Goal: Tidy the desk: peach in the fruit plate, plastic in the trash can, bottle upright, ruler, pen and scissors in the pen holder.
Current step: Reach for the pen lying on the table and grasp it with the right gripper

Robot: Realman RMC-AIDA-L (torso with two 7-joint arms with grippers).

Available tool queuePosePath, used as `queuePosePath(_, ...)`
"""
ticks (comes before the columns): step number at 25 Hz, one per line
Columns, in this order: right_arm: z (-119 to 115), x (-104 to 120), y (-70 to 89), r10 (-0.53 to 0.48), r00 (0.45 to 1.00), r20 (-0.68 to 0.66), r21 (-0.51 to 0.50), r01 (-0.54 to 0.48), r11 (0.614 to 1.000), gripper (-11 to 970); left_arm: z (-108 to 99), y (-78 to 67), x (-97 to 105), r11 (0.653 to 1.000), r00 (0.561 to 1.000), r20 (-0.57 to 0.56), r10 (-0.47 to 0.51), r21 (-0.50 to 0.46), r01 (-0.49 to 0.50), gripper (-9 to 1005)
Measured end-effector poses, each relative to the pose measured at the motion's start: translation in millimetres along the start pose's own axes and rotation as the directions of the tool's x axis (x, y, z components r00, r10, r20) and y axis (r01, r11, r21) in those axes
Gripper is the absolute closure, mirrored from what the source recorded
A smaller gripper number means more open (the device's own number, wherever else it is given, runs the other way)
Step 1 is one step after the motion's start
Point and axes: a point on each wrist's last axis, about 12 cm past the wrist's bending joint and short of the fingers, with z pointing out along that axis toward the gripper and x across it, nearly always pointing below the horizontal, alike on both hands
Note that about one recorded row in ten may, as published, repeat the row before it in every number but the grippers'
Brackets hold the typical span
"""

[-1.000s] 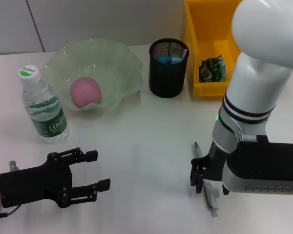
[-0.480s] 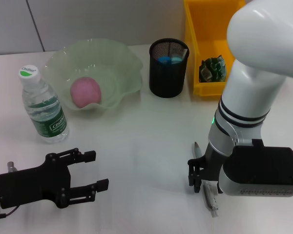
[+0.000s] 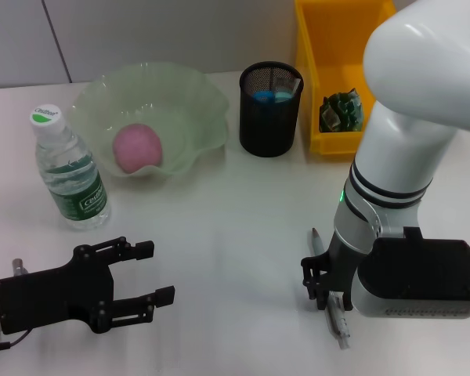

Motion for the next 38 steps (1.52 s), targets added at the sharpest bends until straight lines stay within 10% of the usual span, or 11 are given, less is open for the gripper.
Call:
queuePosePath(4, -0.1, 0.3, 0.3, -0.001, 1.000, -0.002, -0.002, 0.001, 1.000, 634, -0.1, -0.2, -0.2, 1.000, 1.000, 0.004, -0.001, 0.000, 0.001, 254)
queuePosePath(38, 2.6, 0.5, 0.5, -0.021, 1.000, 0.002, -0.022, 0.021, 1.000, 649, -3.1, -0.4, -2.5, 1.000, 1.000, 0.029, -0.003, -0.005, 0.003, 262)
